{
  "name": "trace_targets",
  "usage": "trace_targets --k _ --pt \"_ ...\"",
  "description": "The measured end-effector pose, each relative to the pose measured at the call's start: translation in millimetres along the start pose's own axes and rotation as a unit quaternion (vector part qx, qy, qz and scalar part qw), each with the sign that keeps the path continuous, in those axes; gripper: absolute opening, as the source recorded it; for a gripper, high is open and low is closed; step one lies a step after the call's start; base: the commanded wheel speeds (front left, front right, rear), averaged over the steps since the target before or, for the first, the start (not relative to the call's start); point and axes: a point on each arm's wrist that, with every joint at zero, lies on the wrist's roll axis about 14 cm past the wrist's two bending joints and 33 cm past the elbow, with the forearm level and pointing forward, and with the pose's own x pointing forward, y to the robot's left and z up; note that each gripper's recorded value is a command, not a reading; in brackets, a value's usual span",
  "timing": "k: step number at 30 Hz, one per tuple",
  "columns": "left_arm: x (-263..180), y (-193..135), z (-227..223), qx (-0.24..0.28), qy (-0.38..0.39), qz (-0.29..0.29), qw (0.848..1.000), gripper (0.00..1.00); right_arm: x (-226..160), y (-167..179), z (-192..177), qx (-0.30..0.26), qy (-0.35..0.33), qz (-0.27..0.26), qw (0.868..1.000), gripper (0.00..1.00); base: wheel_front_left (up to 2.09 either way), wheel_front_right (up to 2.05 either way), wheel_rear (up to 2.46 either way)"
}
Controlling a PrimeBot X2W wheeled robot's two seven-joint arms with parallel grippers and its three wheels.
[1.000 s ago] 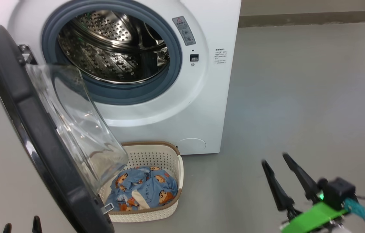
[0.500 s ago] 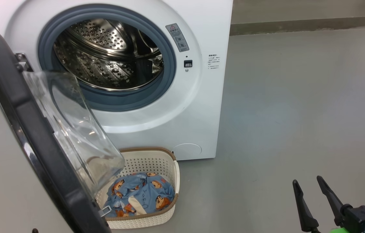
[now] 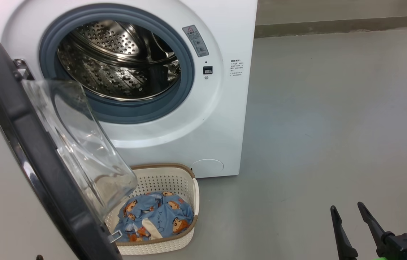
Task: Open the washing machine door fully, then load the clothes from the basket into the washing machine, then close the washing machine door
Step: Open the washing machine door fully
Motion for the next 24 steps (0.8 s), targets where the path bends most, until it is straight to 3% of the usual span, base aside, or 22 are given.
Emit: trace_targets --k 23,24 --pt "-0.1 -0.6 -0.1 0.0 0.0 0.0 1.0 1.0 1.0 2.3 -3.7 0.002 0.006 0.002 1.0 1.0 0.0 0.0 0.0" --pt "-0.3 -1.0 -0.8 -0.001 0.002 -0.001 1.0 0.5 1.0 2.4 -3.6 0.002 0.005 0.002 1.0 1.0 0.0 0.0 0.0"
